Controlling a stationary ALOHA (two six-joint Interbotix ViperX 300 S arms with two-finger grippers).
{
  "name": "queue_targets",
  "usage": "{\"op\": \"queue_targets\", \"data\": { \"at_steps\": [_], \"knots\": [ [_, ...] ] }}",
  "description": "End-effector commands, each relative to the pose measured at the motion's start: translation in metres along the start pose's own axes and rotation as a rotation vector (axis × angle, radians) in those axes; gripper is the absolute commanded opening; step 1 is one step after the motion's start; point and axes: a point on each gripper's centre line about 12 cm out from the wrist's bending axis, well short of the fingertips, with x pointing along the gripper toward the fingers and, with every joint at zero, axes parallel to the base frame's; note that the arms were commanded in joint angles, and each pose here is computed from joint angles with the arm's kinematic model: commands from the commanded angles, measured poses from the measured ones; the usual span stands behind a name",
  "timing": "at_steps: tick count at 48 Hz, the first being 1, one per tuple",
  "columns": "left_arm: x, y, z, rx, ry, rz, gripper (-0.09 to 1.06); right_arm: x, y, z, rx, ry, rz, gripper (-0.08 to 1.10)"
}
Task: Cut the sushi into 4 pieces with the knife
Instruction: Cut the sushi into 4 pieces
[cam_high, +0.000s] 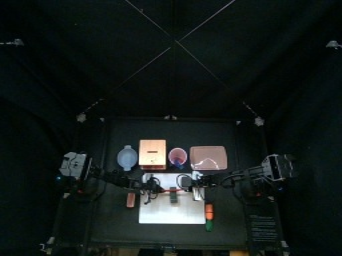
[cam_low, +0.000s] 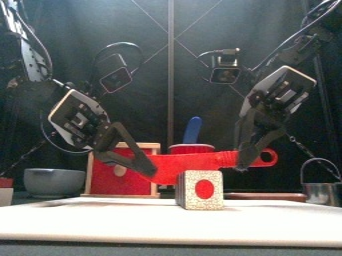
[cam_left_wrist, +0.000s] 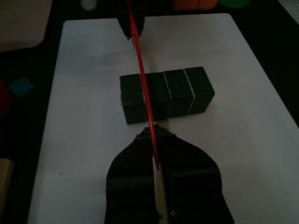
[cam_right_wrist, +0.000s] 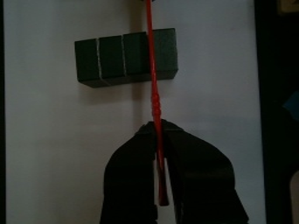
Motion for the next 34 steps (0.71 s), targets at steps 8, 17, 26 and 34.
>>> {"op": "queue_targets", "data": {
  "at_steps": [8,17,26,34],
  "knots": [
    [0.012,0.006,-0.012,-0.033,0.035,0.034,0.26,0.021,-0.006,-0.004,0.012,0.048,-0.012,0.05],
    [0.014,0.024,-0.008,-0.049,0.025,0.074,0.26,0.021,-0.011,-0.002,0.015,0.043,-0.023,0.05],
    [0.012,0.041,-0.003,-0.05,0.01,0.103,0.26,0.014,-0.026,0.006,0.026,0.013,-0.05,0.05],
    [0.01,0.052,0.003,-0.034,0.024,0.11,0.26,0.008,-0.031,0.013,0.027,-0.013,-0.059,0.05]
  ]
}}
